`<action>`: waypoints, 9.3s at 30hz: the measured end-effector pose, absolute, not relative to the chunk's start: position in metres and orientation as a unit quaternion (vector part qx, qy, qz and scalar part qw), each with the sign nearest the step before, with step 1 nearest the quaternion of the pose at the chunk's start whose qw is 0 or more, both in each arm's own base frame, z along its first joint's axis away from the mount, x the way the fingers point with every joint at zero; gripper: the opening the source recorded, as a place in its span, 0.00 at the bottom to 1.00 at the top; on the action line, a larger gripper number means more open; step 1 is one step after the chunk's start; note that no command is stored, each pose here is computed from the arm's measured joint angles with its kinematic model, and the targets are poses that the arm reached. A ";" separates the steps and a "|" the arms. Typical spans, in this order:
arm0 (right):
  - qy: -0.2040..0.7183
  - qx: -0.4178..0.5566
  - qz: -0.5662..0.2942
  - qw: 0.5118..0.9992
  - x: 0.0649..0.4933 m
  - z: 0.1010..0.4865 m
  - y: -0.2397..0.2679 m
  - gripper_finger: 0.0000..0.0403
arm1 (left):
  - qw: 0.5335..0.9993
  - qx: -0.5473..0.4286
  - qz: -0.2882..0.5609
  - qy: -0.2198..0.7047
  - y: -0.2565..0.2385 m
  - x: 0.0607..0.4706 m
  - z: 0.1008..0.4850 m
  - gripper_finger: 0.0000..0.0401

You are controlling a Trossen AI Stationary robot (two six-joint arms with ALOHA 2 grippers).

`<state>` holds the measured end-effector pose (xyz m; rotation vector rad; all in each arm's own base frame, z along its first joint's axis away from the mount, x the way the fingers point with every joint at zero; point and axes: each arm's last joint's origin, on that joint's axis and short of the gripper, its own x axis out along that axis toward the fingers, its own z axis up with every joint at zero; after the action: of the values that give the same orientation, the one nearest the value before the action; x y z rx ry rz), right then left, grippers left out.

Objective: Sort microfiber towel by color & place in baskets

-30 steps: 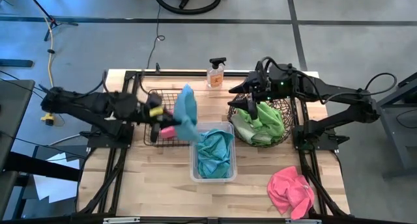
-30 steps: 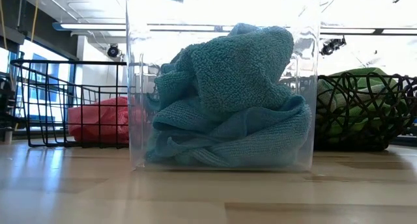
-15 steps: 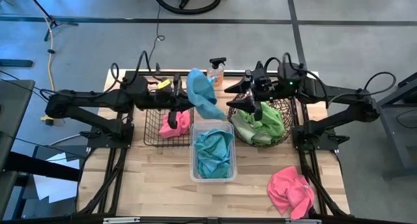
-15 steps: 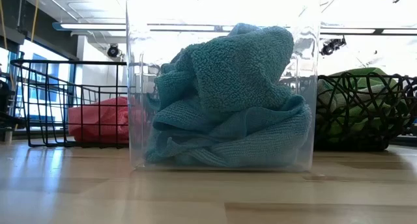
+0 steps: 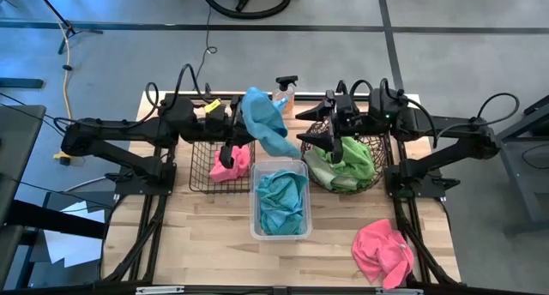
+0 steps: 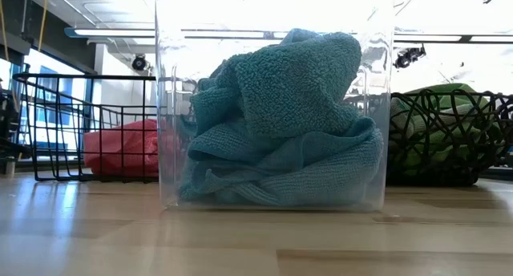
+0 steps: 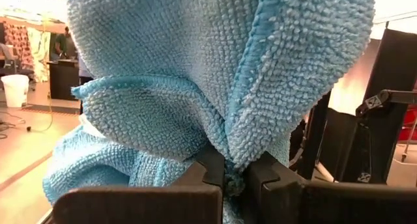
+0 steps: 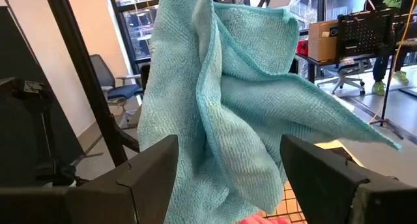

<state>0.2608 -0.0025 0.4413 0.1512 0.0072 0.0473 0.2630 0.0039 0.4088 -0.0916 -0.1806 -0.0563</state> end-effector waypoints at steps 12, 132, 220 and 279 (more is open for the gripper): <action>0.003 0.074 0.024 0.997 0.260 0.441 -0.003 0.66 | 0.995 -0.046 -0.028 -0.089 0.004 0.263 0.408 0.00; 0.078 0.084 -0.068 0.991 0.188 0.448 -0.007 0.66 | 0.992 -0.113 0.017 0.056 0.018 0.211 0.402 0.60; 0.709 0.428 -0.286 0.482 0.130 0.120 0.172 0.40 | 0.974 -0.212 0.006 -0.085 0.024 0.211 0.355 0.60; -0.007 0.042 0.002 0.999 0.233 0.450 -0.001 0.00 | 0.989 -0.073 0.015 -0.127 0.024 0.210 0.363 0.60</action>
<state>0.2334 -0.0012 0.4504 0.0831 -0.0143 0.0042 0.2095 0.0239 0.3633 -0.1468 -0.2549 0.0295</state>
